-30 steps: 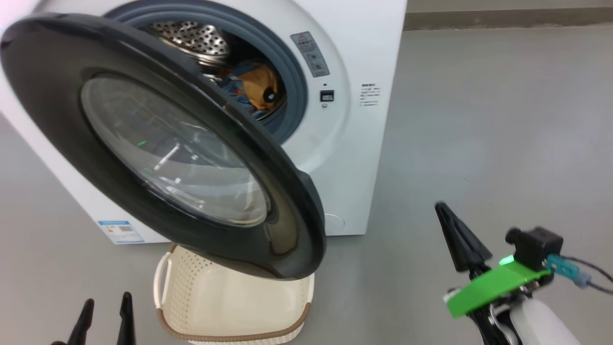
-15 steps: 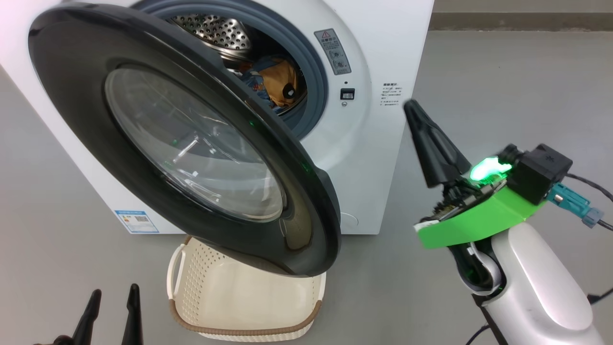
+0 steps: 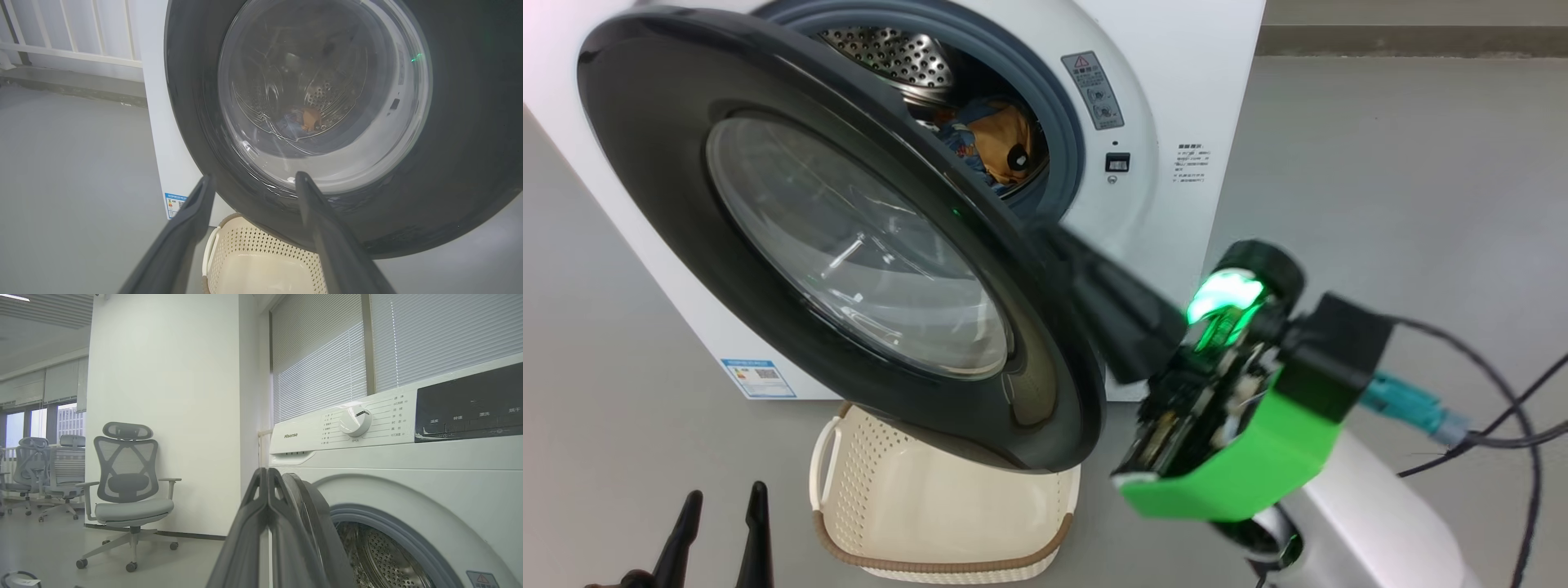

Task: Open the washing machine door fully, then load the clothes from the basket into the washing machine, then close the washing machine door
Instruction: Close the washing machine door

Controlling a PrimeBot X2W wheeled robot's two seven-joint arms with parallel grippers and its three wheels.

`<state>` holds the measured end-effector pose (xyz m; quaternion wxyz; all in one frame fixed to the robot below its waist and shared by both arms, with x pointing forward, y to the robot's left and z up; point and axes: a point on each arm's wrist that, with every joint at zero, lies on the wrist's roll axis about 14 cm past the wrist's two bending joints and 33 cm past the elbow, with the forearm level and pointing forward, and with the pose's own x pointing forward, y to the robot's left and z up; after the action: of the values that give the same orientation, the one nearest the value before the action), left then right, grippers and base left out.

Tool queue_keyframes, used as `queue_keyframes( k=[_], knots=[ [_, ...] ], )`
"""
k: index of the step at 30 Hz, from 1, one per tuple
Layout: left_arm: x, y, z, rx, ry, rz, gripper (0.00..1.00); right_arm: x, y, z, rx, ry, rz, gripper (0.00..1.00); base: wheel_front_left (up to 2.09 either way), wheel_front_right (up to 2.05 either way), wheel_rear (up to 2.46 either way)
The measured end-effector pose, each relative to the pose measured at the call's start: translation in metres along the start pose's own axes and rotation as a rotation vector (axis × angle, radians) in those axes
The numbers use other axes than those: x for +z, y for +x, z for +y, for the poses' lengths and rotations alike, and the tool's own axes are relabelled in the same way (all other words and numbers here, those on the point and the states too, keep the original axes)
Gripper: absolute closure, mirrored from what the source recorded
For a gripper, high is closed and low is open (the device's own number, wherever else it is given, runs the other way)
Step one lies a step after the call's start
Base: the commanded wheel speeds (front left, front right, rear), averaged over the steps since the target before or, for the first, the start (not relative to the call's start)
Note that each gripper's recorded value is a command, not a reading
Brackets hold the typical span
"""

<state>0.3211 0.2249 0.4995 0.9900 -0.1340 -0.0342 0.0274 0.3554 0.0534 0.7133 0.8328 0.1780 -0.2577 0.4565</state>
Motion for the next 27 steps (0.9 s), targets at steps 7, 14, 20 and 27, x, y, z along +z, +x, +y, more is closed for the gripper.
queue_keyframes(
  k=[7, 14, 20, 27],
  knots=[
    [-0.001, -0.001, 0.003, 0.013, -0.004, 0.003, 0.0, -0.047, -0.012, 0.029, 0.058, 0.098, 0.132, 1.0, 0.0, 0.0, 0.0],
    [-0.003, -0.002, 0.007, 0.028, -0.002, 0.009, 0.0, -0.099, -0.041, 0.037, 0.014, 0.227, 0.286, 1.0, 0.0, 0.0, 0.0],
    [-0.004, 0.0, 0.008, 0.033, -0.001, 0.012, 0.0, -0.138, -0.069, 0.038, -0.032, 0.291, 0.419, 1.0, 0.0, 0.0, 0.0],
    [-0.006, 0.003, 0.009, 0.037, -0.006, 0.019, 0.0, -0.172, -0.099, 0.03, -0.093, 0.314, 0.545, 1.0, 0.0, 0.0, 0.0]
  ],
)
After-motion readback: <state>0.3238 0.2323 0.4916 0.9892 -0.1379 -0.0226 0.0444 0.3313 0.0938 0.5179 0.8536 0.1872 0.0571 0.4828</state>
